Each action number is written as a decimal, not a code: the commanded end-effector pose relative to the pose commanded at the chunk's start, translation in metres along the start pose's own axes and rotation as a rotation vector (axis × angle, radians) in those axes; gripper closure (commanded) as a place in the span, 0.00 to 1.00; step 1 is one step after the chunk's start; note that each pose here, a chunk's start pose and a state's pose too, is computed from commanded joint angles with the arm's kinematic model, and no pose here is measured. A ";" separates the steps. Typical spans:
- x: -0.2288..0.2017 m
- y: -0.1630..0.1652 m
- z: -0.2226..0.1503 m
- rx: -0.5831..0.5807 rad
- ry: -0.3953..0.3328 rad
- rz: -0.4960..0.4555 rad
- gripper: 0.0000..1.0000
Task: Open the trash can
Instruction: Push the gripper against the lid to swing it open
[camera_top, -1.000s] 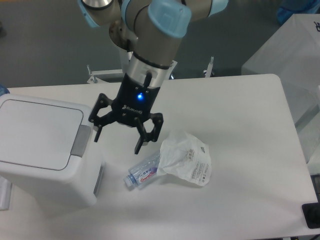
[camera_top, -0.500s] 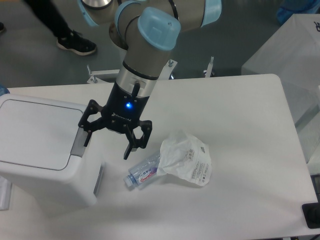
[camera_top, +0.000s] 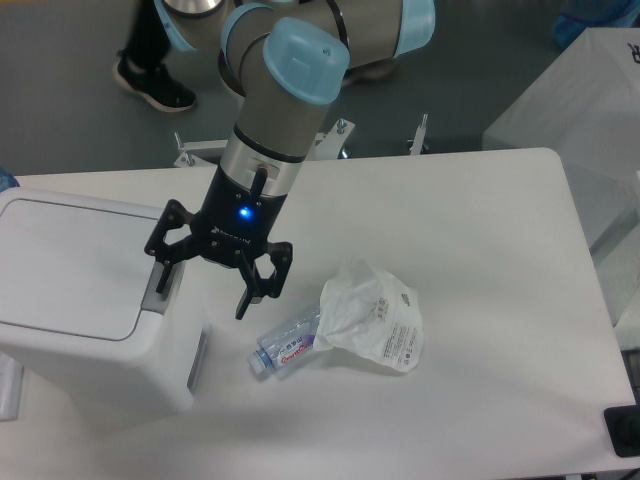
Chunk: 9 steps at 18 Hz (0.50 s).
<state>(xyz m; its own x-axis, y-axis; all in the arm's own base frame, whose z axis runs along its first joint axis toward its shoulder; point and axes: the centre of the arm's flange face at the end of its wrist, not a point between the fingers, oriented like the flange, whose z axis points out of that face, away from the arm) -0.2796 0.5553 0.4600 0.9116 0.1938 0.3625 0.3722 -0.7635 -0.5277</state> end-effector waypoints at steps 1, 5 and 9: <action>-0.001 0.002 0.002 -0.004 0.001 -0.003 0.00; -0.002 0.005 0.005 -0.010 0.003 -0.002 0.00; -0.004 0.007 0.006 -0.020 -0.018 -0.005 0.00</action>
<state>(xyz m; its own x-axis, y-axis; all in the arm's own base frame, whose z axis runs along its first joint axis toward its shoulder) -0.2799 0.5529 0.4504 0.9126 0.2086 0.3516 0.3737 -0.7744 -0.5106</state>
